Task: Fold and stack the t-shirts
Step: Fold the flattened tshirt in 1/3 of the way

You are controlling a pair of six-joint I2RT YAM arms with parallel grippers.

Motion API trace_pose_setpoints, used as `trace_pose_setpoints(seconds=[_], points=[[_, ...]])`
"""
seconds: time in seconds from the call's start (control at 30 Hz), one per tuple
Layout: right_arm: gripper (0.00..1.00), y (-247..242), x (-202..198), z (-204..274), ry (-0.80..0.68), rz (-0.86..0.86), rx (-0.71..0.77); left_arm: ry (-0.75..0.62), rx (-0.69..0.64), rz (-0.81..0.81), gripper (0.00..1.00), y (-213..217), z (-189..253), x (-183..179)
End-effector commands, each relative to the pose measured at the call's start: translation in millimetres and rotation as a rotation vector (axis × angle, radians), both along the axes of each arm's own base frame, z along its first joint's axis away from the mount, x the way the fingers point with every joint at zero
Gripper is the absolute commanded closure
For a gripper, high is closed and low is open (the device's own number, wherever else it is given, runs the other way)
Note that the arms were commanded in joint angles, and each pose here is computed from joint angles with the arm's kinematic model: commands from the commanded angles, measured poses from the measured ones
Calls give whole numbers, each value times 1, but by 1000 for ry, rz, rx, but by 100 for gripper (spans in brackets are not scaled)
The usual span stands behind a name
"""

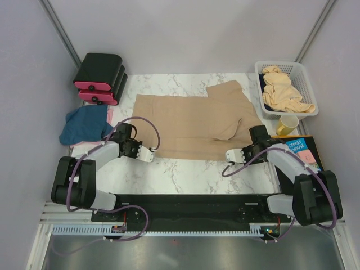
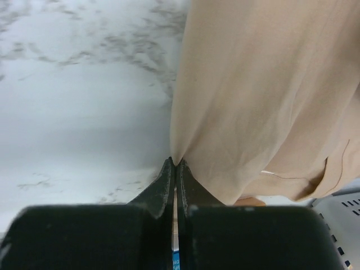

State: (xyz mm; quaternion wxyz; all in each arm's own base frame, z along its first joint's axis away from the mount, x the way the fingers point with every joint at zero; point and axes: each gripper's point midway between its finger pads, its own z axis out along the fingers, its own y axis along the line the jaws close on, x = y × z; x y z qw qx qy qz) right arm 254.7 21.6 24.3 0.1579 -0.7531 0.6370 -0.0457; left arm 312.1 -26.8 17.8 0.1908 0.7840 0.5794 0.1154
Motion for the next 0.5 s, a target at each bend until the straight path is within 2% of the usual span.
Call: trace_pose_setpoints(seconds=[0.0,0.13,0.17,0.2,0.23,0.27,0.33,0.37,0.4,0.43,0.47], points=[[100,-10,-41,1,98,86,-53,99,22,16,98,12,-1,-38],[98,-10,-67,4,157,166,-56,150,4,-4,98,10,0,-63],[94,-8,-69,6,151,196,-52,155,2,-10,98,10,0,-66],[79,-8,-72,7,153,208,-51,174,-1,-20,98,10,-3,-74],[72,-8,-79,6,171,221,-53,165,-4,-28,94,9,0,-76],[69,-8,-79,7,161,236,-52,166,-5,-35,87,9,1,-78],[65,-8,-82,8,163,251,-58,174,-5,-52,84,8,3,-84],[61,-9,-81,9,160,250,-59,172,-5,-56,68,8,4,-85],[52,-8,-78,11,149,247,-57,171,-7,-59,58,8,6,-86],[47,-8,-77,13,144,243,-56,159,-10,-60,42,7,9,-85],[45,-7,-75,14,143,240,-55,154,-12,-60,37,7,11,-85]])
